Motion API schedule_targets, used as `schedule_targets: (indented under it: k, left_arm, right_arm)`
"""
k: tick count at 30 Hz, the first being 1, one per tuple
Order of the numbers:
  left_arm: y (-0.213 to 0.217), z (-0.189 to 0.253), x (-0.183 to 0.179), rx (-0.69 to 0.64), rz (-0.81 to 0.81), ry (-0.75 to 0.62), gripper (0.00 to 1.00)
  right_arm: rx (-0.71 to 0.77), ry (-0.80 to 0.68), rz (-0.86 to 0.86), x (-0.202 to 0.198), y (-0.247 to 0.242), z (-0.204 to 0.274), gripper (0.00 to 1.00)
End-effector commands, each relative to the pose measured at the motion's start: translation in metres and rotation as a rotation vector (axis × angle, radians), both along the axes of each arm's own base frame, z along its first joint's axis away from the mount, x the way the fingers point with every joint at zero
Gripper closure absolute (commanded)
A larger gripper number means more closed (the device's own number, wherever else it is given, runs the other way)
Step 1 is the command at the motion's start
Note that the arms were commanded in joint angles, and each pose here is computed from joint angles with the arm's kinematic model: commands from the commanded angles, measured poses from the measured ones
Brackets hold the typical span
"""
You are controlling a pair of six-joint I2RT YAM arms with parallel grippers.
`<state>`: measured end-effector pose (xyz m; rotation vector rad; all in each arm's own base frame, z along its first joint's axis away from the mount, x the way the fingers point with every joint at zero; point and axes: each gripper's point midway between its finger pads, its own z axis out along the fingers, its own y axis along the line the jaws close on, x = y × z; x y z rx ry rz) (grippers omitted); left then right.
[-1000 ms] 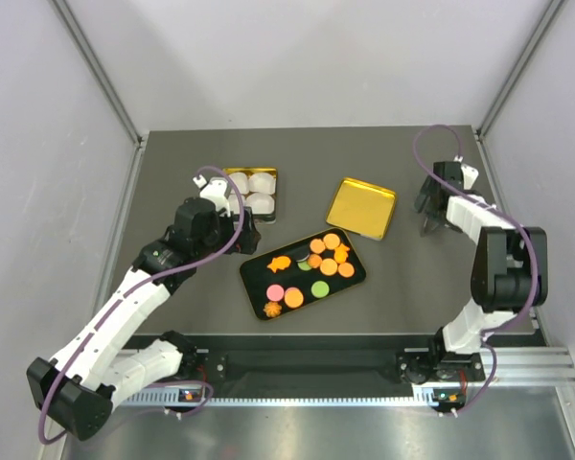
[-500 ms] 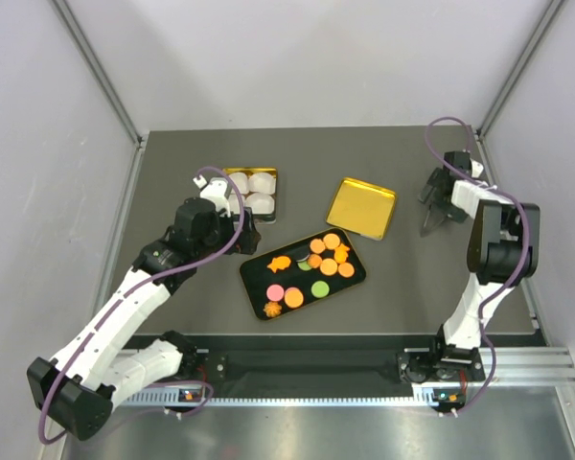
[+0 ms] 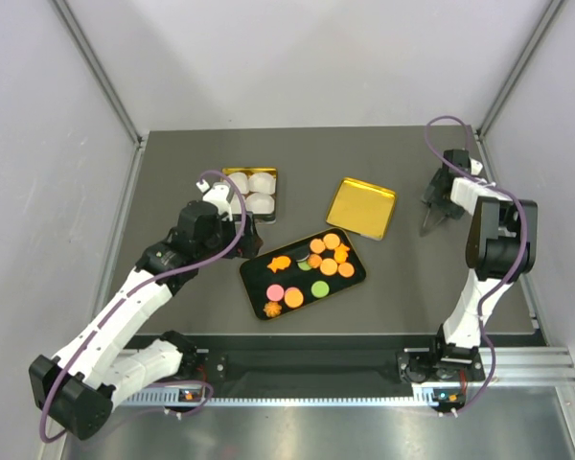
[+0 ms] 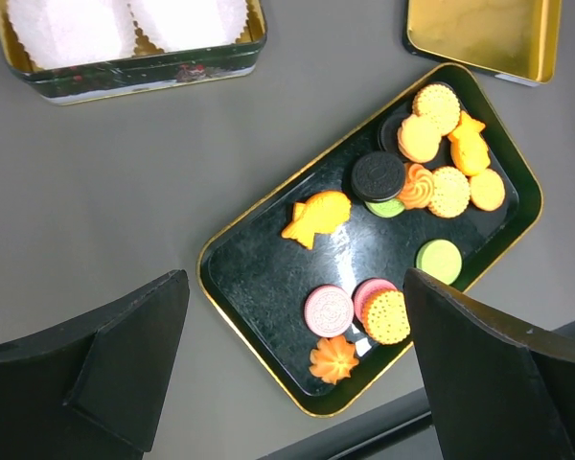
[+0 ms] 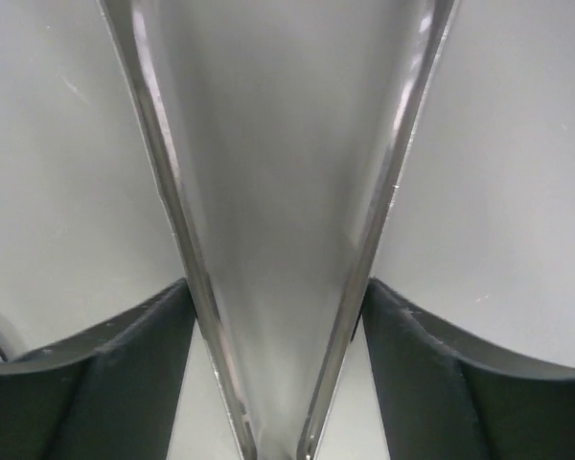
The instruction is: Pack the cookies
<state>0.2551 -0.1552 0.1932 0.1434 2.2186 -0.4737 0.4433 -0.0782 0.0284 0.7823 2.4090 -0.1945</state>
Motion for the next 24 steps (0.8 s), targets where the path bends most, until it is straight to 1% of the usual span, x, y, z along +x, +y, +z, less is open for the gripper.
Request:
schedule_targets:
  k: [1,2,4,6,11,13,14,19,24]
  left_arm:
    - [-0.012,0.007,0.002,-0.053,-0.033,-0.021,0.02]
    - [-0.012,0.007,0.002,-0.052,-0.034,-0.018,0.02]
    - [-0.012,0.008,0.002,-0.052,-0.032,-0.022,0.02]
    - [-0.010,0.009,0.003,-0.051,-0.026,-0.028,0.02]
    - [-0.008,0.012,0.002,-0.053,-0.016,-0.041,0.02]
    - [-0.008,0.013,0.003,-0.055,-0.014,-0.045,0.02]
    - [-0.009,0.014,0.003,-0.059,-0.014,-0.048,0.02]
    - [-0.004,0.014,0.006,-0.045,0.012,-0.054,0.02]
    - [0.000,0.014,0.008,-0.040,0.032,-0.059,0.02]
  right_arm:
    - [-0.027,-0.018,-0.002,0.004,-0.005,0.014,0.35]
    - [-0.027,-0.035,0.003,0.006,-0.004,0.021,0.38]
    - [-0.029,-0.084,0.024,0.011,-0.001,0.044,0.47]
    - [-0.037,-0.133,0.042,0.017,0.003,0.070,0.52]
    - [-0.051,-0.223,0.118,0.024,0.030,0.124,0.52]
    - [-0.051,-0.242,0.154,0.022,0.043,0.135,0.51]
    - [-0.046,-0.262,0.202,0.020,0.063,0.146,0.50]
    - [-0.024,-0.283,0.354,0.006,0.124,0.163,0.51]
    - [0.037,-0.320,0.554,-0.024,0.204,0.186,0.52]
